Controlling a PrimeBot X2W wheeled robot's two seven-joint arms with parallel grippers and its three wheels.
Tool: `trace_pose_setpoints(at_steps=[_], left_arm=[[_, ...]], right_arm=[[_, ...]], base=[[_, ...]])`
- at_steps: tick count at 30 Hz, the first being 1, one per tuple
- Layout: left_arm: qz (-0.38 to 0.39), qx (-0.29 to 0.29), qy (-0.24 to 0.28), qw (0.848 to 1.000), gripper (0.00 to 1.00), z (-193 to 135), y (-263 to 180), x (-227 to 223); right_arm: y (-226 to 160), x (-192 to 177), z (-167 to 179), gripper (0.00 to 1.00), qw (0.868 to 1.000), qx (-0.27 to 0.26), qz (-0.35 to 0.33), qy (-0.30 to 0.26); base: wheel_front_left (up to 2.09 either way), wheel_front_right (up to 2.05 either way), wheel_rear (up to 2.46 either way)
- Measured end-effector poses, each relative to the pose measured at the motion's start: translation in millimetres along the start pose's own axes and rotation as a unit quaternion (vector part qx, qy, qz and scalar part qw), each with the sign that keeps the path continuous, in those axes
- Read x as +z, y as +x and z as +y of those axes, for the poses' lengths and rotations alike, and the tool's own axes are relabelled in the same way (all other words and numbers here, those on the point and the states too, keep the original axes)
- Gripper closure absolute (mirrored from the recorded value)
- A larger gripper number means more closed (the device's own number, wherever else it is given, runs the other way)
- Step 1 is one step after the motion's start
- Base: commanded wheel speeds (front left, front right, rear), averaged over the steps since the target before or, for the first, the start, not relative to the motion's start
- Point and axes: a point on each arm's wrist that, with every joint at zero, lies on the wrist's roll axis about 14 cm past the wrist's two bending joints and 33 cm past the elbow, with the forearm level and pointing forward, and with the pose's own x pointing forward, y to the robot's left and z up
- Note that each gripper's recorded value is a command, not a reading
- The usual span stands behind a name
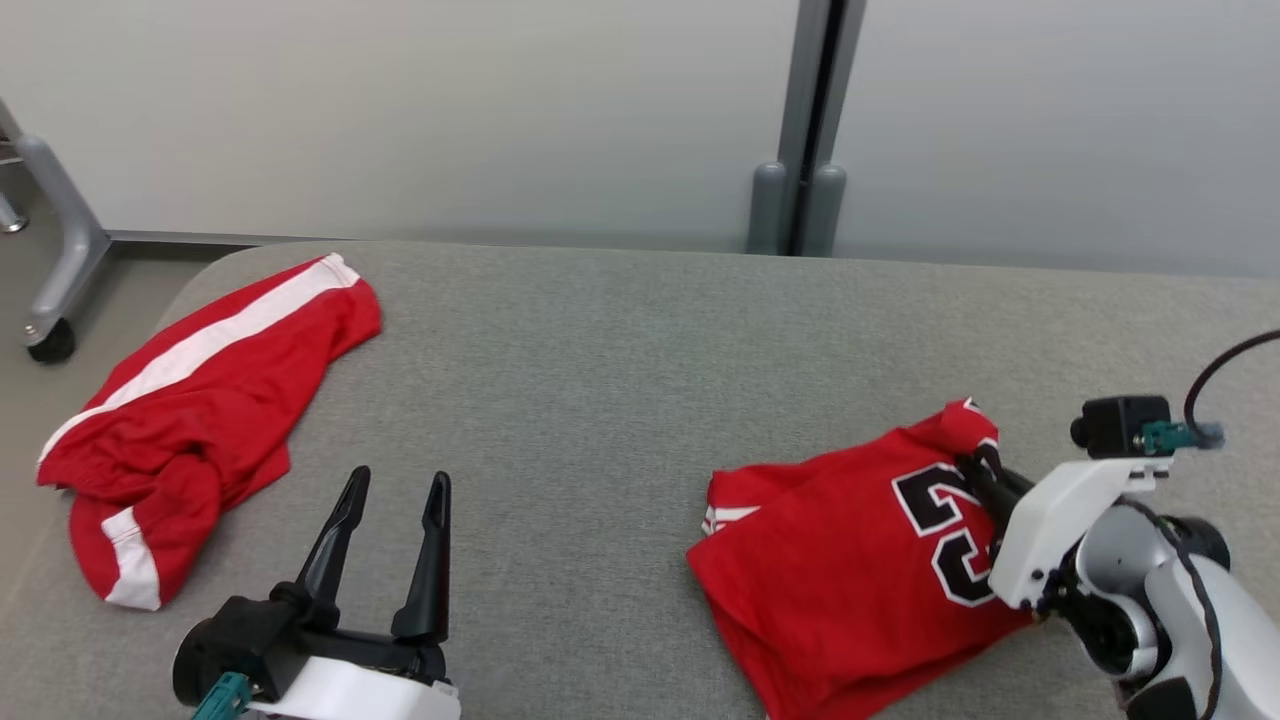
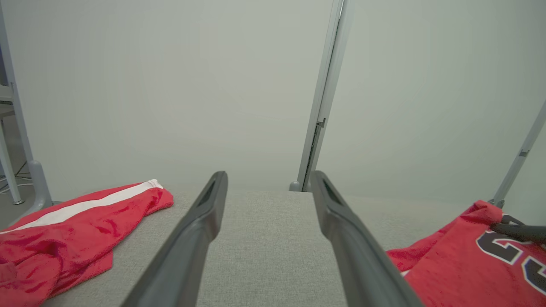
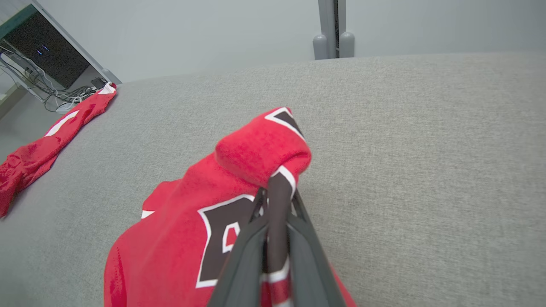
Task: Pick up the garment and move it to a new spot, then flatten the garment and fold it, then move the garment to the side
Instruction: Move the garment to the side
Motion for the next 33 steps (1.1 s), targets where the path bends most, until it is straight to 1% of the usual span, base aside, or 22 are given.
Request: trace_pose_setpoints(at_steps=[5, 7, 10, 16, 17, 25, 29, 33], left_arm=[[0.008, -0.052, -0.008, 0.999, 0.0, -31, 27, -9], [0.012, -0.073, -0.01, 0.997, 0.0, -43, 39, -14], [0.02, -0.1, -0.014, 0.995, 0.0, -60, 57, -24], [0.04, -0.158, -0.026, 0.986, 0.0, -95, 84, -49], [0.04, -0.158, -0.026, 0.986, 0.0, -95, 84, -49], [0.074, -0.225, -0.042, 0.971, 0.0, -137, 102, -87], [0.09, -0.248, -0.043, 0.964, 0.0, -148, 111, -106], [0.106, -0.258, -0.044, 0.959, 0.0, -152, 119, -125]], right_arm=[[-1, 36, -32, 1.0, 0.999, -0.028, -0.033, -0.018], [1, 49, -46, 1.0, 0.998, -0.04, -0.045, -0.018], [-1, 57, -74, 1.0, 0.996, -0.067, -0.055, -0.015], [-16, 65, -129, 1.0, 0.989, -0.128, -0.077, 0.003], [-16, 65, -129, 1.0, 0.989, -0.128, -0.077, 0.003], [-47, 65, -186, 1.0, 0.974, -0.204, -0.097, 0.022], [-53, 62, -218, 1.0, 0.966, -0.244, -0.085, 0.016], [-57, 62, -252, 1.0, 0.956, -0.287, -0.061, -0.008]], base=[[0.0, 0.0, 0.0], [0.0, 0.0, 0.0], [0.0, 0.0, 0.0], [0.0, 0.0, 0.0], [0.0, 0.0, 0.0], [0.0, 0.0, 0.0], [0.0, 0.0, 0.0], [0.0, 0.0, 0.0]])
